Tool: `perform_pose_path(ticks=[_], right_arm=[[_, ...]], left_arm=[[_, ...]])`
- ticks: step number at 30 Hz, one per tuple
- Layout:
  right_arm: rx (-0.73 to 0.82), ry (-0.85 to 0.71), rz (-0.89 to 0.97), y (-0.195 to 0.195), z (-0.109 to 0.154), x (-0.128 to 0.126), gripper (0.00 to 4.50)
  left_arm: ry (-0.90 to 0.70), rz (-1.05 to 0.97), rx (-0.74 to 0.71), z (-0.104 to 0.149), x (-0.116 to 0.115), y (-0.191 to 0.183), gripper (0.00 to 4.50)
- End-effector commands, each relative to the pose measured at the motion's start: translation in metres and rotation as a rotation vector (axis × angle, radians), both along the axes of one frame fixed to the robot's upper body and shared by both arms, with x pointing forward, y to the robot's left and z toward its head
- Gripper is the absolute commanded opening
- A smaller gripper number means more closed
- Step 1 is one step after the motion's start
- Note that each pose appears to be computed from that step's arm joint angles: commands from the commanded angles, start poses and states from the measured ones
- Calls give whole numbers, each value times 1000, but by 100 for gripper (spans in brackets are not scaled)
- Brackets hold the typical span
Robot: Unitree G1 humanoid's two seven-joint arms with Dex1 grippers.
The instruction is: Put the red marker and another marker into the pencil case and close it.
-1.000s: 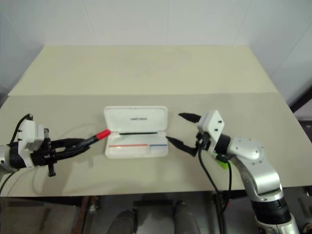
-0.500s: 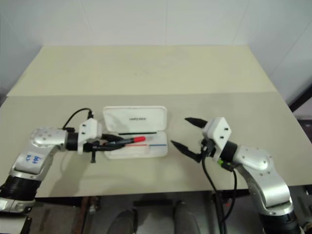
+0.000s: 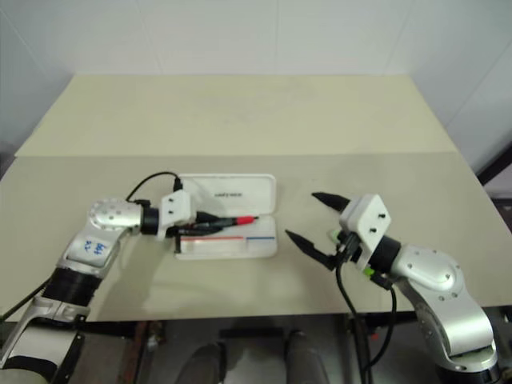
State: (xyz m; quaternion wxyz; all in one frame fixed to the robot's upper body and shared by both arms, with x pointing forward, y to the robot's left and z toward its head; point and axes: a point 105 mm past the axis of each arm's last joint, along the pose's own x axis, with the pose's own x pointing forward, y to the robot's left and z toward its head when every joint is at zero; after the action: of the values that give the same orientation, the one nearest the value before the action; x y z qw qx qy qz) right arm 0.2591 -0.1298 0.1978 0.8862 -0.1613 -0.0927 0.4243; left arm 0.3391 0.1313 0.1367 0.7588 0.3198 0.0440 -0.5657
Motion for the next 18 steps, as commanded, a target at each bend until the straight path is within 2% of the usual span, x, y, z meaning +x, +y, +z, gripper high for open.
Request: perform_pose_path(ticks=[1,7,12,15,18], right_arm=[[5,-45,-7,-1,11,-5,450],[10,-42,-8,0,10,-4,450],[17,-40,-5,1,10,-4,450],[18,-38,-3,1,9,-3,450],[21,-37,-5,-1,9,-1,450]], left_arm=[[-38,-11,4,7,5,-5,90],[-45,-11,1,5,5,-9,273],[-37,-21,-30,7,1,-11,273],[-7,-48,-78,14,-7,-13,331],[22,-85,-102,19,-16,-14,425]])
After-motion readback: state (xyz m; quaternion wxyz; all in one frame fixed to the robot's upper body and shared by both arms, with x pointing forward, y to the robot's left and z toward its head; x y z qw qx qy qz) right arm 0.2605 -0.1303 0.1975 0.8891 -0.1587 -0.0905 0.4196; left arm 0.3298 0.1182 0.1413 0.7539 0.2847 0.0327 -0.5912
